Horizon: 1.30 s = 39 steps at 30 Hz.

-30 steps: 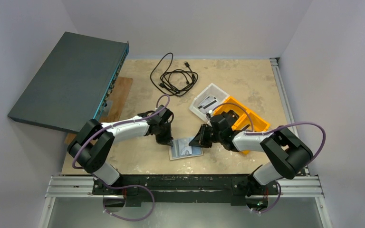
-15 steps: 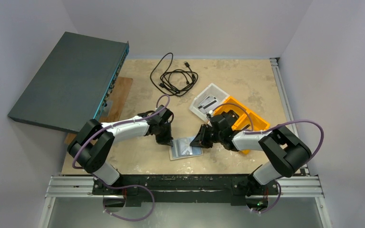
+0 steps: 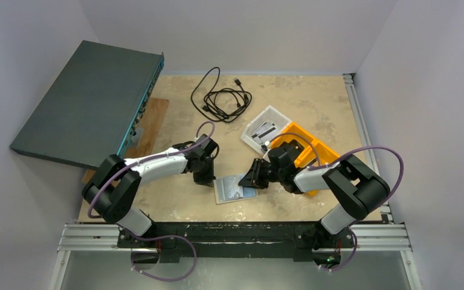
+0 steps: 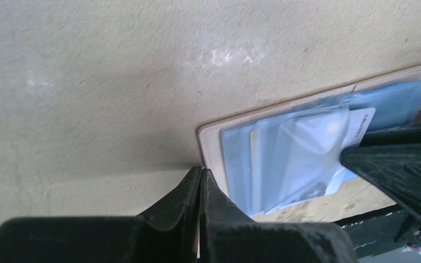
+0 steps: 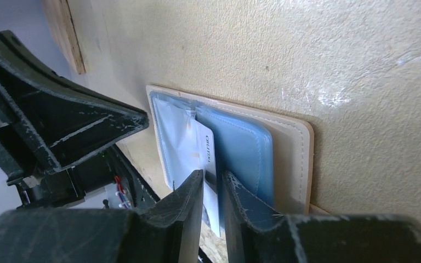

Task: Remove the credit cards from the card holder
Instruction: Remove the credit card from the card holder.

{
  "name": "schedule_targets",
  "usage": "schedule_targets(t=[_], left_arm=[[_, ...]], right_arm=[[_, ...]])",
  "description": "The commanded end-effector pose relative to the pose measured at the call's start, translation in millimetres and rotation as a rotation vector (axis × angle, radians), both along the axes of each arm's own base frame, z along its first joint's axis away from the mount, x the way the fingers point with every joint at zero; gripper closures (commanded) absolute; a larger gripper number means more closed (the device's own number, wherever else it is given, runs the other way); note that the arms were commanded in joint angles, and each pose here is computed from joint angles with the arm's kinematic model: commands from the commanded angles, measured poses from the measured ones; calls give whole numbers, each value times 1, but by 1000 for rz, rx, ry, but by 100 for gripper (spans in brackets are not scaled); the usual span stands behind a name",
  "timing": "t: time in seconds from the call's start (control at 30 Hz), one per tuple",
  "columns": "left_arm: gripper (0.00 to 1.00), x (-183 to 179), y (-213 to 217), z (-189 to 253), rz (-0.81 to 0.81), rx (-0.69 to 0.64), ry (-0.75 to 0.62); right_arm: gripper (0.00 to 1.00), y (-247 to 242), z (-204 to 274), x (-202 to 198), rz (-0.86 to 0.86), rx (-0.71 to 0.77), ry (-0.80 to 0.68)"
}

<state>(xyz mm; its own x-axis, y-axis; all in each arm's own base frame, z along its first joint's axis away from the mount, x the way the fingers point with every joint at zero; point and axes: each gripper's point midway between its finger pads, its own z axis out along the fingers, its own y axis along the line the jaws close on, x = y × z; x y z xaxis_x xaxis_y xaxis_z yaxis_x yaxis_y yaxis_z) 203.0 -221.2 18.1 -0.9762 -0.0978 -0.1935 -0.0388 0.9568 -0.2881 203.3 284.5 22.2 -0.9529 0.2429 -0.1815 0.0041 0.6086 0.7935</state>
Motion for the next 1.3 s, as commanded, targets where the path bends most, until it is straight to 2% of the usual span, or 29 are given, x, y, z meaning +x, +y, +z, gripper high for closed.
schedule_targets(t=[0.0,0.1,0.23,0.43,0.67,0.93,1.27], left_arm=[[98,9,1,36,-62,9,-95],[93,13,-19,59,-106,-55,-142],[91,12,-42,64,-147,-100,-146],[98,10,-53,34,-147,-106,-87],[100,-4,-31,-11,-103,7,8],[100,-14,0,-30,-42,148,66],[100,-16,23,-36,-1,189,72]], right_arm=[[79,-11,-19,-8,-14,-56,42],[81,-11,-21,-8,-14,-56,43],[81,-10,-20,-8,-14,-52,41],[80,-8,-18,-6,-8,-46,36],[82,-6,-15,-6,-4,-26,35],[100,-8,-8,-5,-21,-34,27],[100,-30,13,5,-93,-148,-46]])
